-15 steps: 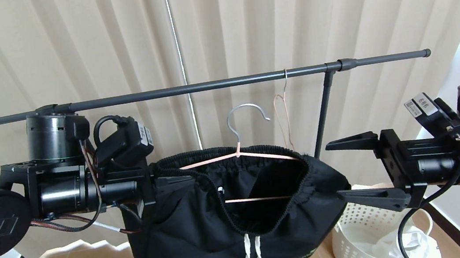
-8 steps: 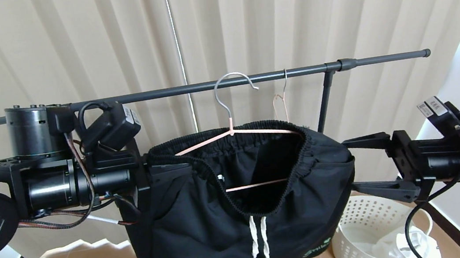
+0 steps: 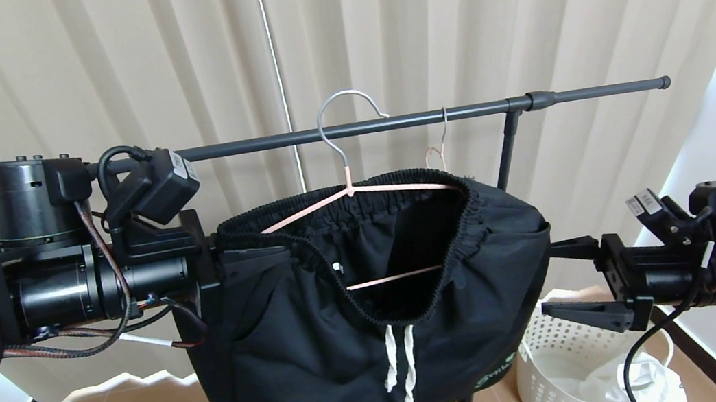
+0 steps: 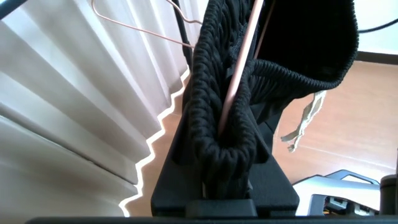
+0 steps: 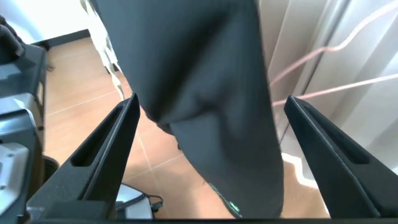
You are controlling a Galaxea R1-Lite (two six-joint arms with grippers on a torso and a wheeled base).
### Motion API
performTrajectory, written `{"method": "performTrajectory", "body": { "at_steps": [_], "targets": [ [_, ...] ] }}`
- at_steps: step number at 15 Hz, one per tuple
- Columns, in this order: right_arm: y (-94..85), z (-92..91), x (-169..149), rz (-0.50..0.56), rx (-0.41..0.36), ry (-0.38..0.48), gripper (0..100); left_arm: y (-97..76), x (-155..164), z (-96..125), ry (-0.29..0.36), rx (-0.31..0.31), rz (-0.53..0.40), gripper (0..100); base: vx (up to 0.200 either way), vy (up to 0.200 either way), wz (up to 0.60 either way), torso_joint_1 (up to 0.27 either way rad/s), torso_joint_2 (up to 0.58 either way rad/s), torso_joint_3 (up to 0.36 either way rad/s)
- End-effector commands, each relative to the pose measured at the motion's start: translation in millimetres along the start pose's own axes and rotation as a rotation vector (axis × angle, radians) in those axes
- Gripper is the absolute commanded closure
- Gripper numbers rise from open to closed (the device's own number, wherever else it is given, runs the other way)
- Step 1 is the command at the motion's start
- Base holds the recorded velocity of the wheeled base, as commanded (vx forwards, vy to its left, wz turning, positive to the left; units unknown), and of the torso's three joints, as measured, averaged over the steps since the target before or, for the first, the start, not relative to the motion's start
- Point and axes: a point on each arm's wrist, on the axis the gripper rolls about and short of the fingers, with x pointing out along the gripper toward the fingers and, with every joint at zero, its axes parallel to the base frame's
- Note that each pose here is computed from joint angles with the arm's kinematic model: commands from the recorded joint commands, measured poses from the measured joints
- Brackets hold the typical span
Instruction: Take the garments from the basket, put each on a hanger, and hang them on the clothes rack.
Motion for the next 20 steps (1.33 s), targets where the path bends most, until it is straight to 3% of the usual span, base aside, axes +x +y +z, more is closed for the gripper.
{"method": "performTrajectory", "body": {
  "at_steps": [1,3,9,11,12,20],
  "targets": [
    [-7.1,-25.6,7.6,0.010,0.067,0.028,0,0.4,-0.3,1.2,-0.003,0.000,0.002,100,0.000,0.000,0.00,0.000,0.00,0.000],
    [-8.4,-33.1,17.1,0.021,0.075,0.043,0,-0.9,1.6,3.8,-0.010,-0.001,-0.006,100,0.000,0.000,0.00,0.000,0.00,0.000],
    [-13.7,-25.1,21.9,-0.029,0.131,0.045,0,-4.6,0.9,5.6,-0.014,0.002,-0.014,100,0.000,0.000,0.00,0.000,0.00,0.000],
    [-13.0,-25.2,22.5,-0.032,0.109,0.037,0,-5.2,0.9,4.2,-0.010,-0.004,-0.016,100,0.000,0.000,0.00,0.000,0.00,0.000],
    [-13.0,-24.9,22.4,-0.035,0.104,0.035,100,-5.2,0.7,3.4,-0.009,-0.005,-0.015,100,0.000,0.000,0.00,0.000,0.00,0.000],
    [-17.1,-25.1,21.7,-0.088,0.099,0.044,100,-6.5,-8.4,9.5,-0.026,-0.073,0.005,100,0.000,0.000,0.00,0.000,0.00,0.000]
  ]
}}
